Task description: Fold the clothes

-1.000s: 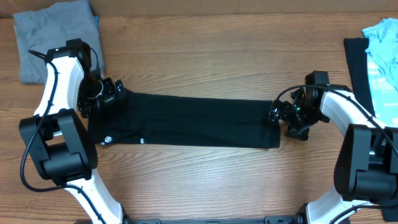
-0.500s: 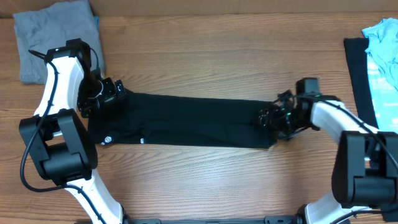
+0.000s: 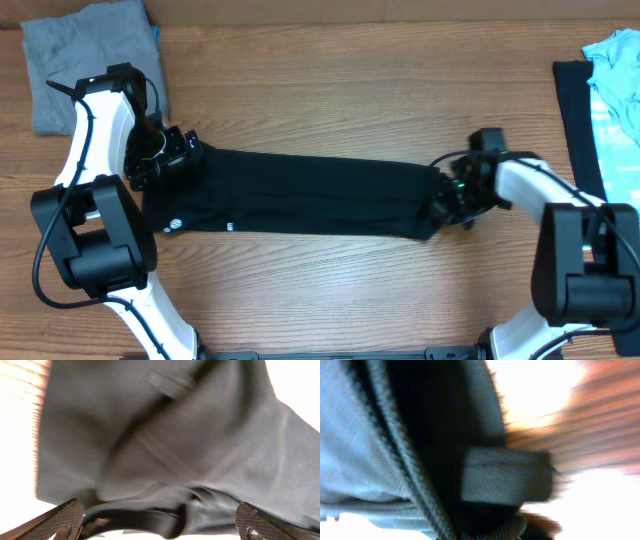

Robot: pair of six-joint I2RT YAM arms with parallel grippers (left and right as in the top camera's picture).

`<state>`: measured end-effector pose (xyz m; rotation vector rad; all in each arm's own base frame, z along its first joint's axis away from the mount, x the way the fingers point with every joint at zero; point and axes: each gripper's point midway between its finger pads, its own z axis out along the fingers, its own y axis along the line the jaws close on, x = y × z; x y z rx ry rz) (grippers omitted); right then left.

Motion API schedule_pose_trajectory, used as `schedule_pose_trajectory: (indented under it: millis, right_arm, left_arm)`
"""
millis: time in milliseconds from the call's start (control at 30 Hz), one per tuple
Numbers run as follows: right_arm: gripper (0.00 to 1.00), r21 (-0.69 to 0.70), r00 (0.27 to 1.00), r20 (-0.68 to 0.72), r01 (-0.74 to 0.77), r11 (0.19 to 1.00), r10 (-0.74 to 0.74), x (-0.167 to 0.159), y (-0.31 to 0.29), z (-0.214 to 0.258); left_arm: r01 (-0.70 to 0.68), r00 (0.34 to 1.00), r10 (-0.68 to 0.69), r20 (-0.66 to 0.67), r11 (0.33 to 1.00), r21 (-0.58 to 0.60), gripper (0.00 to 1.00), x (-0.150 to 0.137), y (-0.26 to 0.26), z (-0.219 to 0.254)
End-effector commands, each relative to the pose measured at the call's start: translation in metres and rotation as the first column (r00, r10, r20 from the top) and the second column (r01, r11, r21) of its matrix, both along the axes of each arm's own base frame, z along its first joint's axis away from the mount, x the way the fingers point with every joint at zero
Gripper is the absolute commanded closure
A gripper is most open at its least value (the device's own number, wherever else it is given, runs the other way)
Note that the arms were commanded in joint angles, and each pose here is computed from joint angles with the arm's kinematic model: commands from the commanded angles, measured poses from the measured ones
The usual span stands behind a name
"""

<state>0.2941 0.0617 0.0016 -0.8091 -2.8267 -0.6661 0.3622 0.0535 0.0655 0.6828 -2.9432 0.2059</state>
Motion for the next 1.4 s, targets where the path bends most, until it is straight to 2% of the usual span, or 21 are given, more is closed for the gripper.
schedule_pose_trajectory:
  millis: [0,133,333,500,900,1333,1367]
  right_arm:
    - [0.96,-0.221,0.995,-0.008,0.091,0.971,-0.095,0.016,-0.062,0.004]
    - [0.96,-0.378,0.989,-0.035,0.12,0.918,-0.143,0.019,-0.106,0.029]
    - [0.96,-0.528,0.978,-0.03,0.159,0.834,-0.205,0.027,-0.132,0.067]
    - [0.96,-0.527,0.995,-0.002,0.08,0.846,-0.096,0.042,-0.1,0.082]
    - [0.96,-0.526,0.977,0.024,-0.168,0.834,0.212,0.044,0.006,0.081]
    - [0.96,-0.363,0.944,0.071,-0.277,0.89,0.323,0.027,0.088,0.061]
    - [0.9,-0.362,0.943,0.074,-0.278,0.89,0.324,0.027,0.091,0.06]
  left_arm:
    - [-0.002,1.0,0.001,0.023,1.0,0.012,0.0,0.003,0.0,0.009]
    - [-0.001,1.0,0.001,0.011,1.0,0.009,0.0,0.0,-0.001,0.01]
    - [-0.001,1.0,0.001,0.012,1.0,0.009,0.0,0.0,0.0,0.01]
    - [-0.001,1.0,0.001,0.016,1.0,0.01,0.0,0.001,0.0,0.01]
    - [-0.001,1.0,0.001,0.017,1.0,0.011,0.0,0.001,0.0,0.01]
    - [0.0,1.0,0.0,0.013,1.0,0.01,0.0,0.0,0.0,0.01]
    - [0.003,1.0,-0.003,0.013,1.0,0.01,0.0,0.0,0.0,0.01]
